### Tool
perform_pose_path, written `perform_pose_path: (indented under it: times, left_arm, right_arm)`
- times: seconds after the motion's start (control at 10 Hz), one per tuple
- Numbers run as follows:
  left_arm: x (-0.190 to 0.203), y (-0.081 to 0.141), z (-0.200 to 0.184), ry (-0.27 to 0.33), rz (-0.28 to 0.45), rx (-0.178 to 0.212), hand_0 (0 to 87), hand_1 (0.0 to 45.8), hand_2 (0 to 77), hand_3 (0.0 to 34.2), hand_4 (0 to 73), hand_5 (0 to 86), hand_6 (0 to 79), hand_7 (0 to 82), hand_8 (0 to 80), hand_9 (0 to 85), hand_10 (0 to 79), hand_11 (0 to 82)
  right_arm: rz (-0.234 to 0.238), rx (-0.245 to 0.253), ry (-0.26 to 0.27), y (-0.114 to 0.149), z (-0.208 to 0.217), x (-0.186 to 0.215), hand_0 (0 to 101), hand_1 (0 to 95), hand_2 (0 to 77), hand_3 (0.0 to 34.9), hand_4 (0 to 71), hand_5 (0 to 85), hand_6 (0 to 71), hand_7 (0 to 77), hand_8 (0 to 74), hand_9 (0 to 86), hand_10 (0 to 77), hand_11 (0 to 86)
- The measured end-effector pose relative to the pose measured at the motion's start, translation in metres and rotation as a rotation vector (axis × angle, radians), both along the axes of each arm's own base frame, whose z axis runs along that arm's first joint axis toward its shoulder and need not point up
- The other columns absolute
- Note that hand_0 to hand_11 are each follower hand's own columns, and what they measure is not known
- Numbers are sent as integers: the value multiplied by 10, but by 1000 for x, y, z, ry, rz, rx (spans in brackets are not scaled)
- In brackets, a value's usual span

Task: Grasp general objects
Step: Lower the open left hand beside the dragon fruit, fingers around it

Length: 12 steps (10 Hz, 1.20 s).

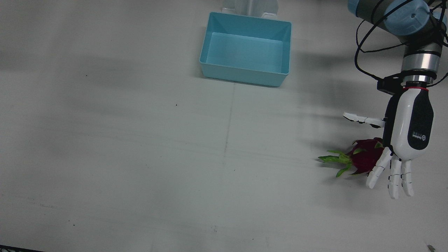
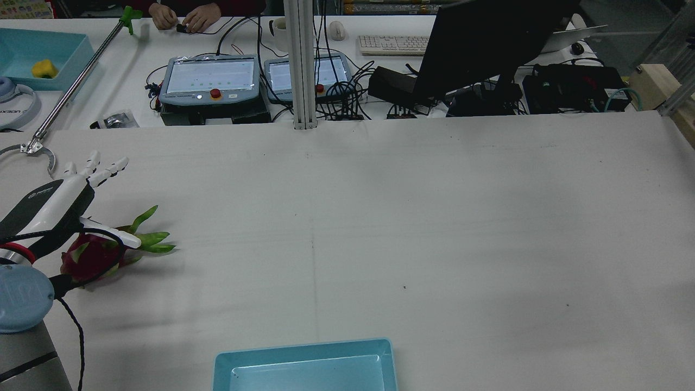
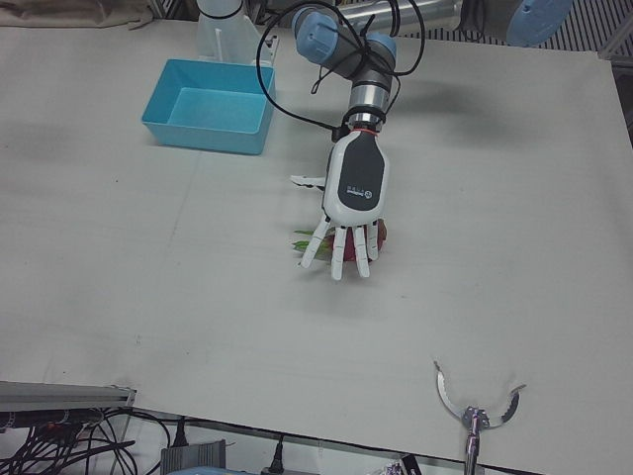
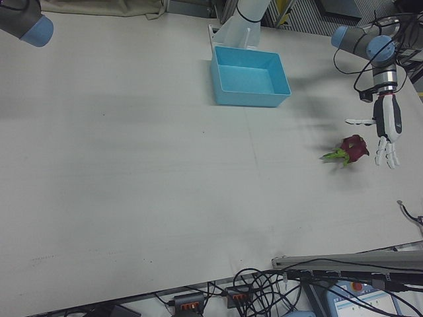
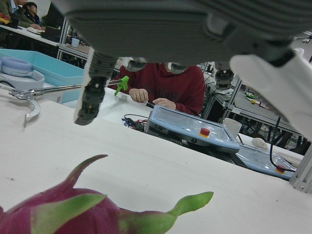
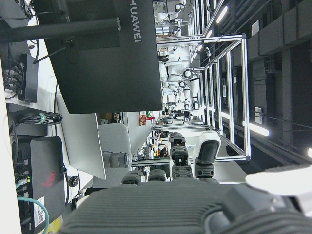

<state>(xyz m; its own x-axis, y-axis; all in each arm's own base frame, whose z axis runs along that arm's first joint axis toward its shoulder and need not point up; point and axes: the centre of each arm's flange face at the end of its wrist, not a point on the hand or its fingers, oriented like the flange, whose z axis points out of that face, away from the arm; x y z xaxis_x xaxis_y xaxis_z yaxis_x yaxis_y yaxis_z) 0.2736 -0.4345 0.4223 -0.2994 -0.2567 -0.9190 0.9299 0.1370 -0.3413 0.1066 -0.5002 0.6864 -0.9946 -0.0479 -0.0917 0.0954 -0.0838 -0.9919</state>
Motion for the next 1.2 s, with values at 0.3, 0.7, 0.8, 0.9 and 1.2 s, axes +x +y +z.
perform_pose_path:
  times: [0.3, 0.7, 0.8, 0.9, 1.2]
  left_arm:
    - [9, 12, 18, -87, -49, -23, 473, 0, 11, 303, 44, 22, 5, 11, 16, 5, 442, 5]
    - [24, 22, 37, -128, -48, -30, 463, 0, 11, 303, 49, 22, 5, 11, 16, 5, 442, 5]
    - [29, 24, 40, -133, -41, -31, 456, 0, 11, 302, 49, 22, 5, 11, 16, 5, 442, 5]
    - [34, 26, 44, -138, -33, -33, 441, 0, 11, 303, 49, 22, 5, 11, 16, 5, 442, 5]
    - [44, 27, 54, -157, -21, -40, 432, 0, 11, 301, 49, 22, 5, 11, 16, 5, 442, 5]
  right_arm:
    - [1, 1, 0, 0, 0, 0, 5, 60, 16, 0, 0, 742, 0, 0, 0, 16, 0, 11]
    - [1, 1, 0, 0, 0, 1, 6, 60, 16, 0, 0, 742, 0, 0, 0, 16, 0, 11]
    - [1, 1, 0, 0, 0, 1, 7, 60, 16, 0, 0, 742, 0, 0, 0, 16, 0, 11]
    - [1, 1, 0, 0, 0, 1, 7, 60, 16, 0, 0, 742, 0, 0, 0, 16, 0, 11]
    - [0, 1, 0, 0, 0, 0, 6, 60, 16, 0, 0, 742, 0, 0, 0, 16, 0, 11]
